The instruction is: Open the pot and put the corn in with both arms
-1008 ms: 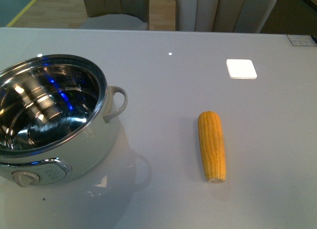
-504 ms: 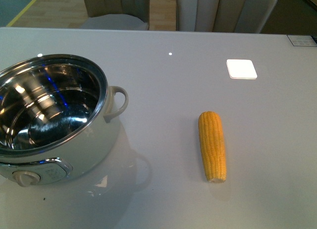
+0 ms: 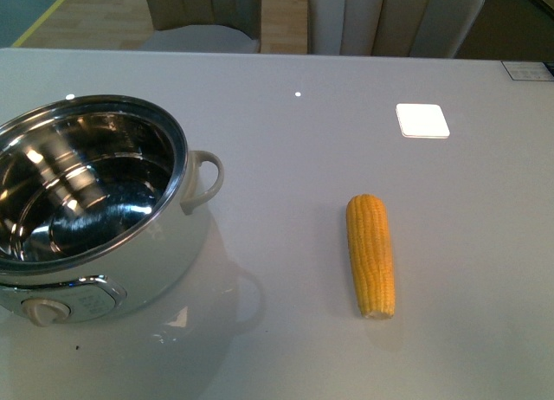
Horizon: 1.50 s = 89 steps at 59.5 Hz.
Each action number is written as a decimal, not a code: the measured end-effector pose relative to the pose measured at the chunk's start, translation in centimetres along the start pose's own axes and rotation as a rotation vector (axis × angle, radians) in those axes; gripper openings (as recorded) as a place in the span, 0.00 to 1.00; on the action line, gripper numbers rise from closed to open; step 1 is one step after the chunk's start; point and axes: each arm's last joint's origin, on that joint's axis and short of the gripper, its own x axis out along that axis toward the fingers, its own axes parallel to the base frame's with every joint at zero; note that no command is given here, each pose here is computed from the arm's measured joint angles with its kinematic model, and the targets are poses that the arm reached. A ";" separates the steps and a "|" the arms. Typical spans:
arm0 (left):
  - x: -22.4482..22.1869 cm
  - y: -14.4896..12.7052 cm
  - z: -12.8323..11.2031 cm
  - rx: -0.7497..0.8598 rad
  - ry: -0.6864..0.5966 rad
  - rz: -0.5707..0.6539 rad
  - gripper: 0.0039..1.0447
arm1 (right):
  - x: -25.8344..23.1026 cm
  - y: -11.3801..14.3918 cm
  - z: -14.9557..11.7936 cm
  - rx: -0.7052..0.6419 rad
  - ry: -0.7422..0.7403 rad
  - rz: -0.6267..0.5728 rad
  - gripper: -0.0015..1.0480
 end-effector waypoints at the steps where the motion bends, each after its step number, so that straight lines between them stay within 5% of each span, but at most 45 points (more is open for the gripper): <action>1: 0.0 0.0 0.0 0.002 0.000 0.001 0.93 | 0.0 0.0 0.0 0.000 0.000 0.000 0.92; 13: -1.2 -1.5 2.6 0.111 -0.340 -0.131 0.63 | 0.0 0.0 0.0 0.000 0.000 0.000 0.92; 33: -2.4 -1.3 1.7 0.138 -0.283 -0.120 0.02 | 0.0 0.0 0.0 0.000 0.000 0.000 0.92; 52: -2.3 -1.3 1.6 0.141 -0.275 -0.121 0.04 | 0.0 0.0 0.0 0.000 0.000 0.000 0.92; 60: -2.3 -1.3 1.6 0.141 -0.275 -0.121 0.35 | 0.0 0.0 0.0 0.000 0.000 0.000 0.92; 80: -2.3 -1.3 1.6 0.141 -0.275 -0.121 0.94 | 0.0 0.0 0.0 0.000 0.000 0.000 0.92; 89: -2.3 -1.3 1.6 0.144 -0.275 -0.121 0.94 | 0.0 0.0 0.0 0.000 0.000 0.000 0.92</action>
